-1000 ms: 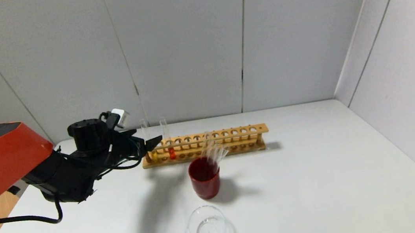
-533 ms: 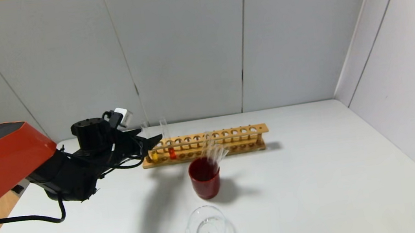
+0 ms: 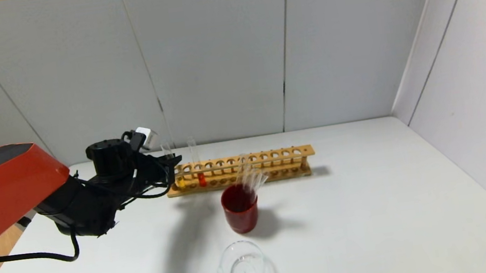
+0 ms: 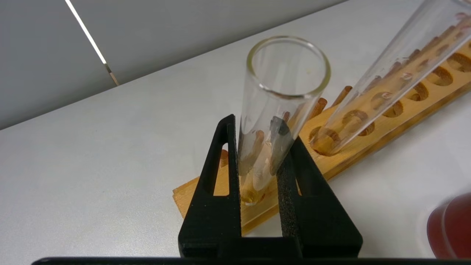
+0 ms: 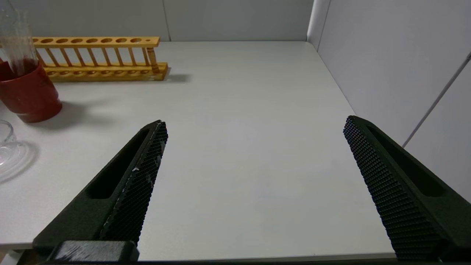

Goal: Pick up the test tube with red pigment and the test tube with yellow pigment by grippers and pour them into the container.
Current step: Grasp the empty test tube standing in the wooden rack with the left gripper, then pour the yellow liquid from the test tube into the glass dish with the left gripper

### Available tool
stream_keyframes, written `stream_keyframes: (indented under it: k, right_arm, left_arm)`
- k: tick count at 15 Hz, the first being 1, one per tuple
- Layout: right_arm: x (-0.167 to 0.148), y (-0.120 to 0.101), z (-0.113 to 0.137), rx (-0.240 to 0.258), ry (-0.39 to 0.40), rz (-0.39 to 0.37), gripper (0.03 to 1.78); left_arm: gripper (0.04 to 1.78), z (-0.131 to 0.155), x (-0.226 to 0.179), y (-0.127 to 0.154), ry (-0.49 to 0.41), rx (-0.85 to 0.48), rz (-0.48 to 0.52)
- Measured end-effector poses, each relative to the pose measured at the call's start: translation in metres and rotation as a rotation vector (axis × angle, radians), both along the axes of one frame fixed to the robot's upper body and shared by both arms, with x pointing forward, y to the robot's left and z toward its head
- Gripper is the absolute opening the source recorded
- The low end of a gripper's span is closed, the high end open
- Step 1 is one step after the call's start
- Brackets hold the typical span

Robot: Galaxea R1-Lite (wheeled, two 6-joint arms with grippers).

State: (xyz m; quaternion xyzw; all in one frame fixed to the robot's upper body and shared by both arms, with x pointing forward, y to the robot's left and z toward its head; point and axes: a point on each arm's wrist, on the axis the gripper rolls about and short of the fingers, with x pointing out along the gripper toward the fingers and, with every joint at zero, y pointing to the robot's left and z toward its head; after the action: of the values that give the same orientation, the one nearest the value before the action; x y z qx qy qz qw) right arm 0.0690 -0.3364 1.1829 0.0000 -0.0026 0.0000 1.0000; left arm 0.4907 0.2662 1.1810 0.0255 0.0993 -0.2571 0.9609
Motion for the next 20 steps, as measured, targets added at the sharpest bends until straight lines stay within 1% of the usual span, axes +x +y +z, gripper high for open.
stream_keyframes:
  k: [5, 8, 11, 14, 17, 20]
  right_arm:
    - [0.0, 0.0, 0.0, 0.0, 0.0, 0.0, 1.75]
    - [0.0, 0.0, 0.0, 0.0, 0.0, 0.0, 1.75]
    - [0.0, 0.0, 0.0, 0.0, 0.0, 0.0, 1.75]
    - [0.0, 0.0, 0.0, 0.0, 0.0, 0.0, 1.75]
    - [0.0, 0.0, 0.0, 0.0, 0.0, 0.0, 1.75]
    - [0.0, 0.0, 0.0, 0.0, 0.0, 0.0, 1.75]
  left_arm:
    - [0.33, 0.001, 0.0, 0.0, 0.0, 0.0, 0.001]
    - [0.33, 0.014, -0.003, 0.001, -0.023, 0.001, 0.018]
    - [0.33, 0.046, -0.013, 0.003, -0.049, 0.0, 0.031]
    - [0.33, 0.087, -0.03, 0.006, -0.087, -0.003, 0.036]
    - [0.33, 0.127, -0.054, 0.011, -0.129, 0.018, 0.062]
    - [0.33, 0.166, -0.09, 0.016, -0.171, 0.03, 0.09]
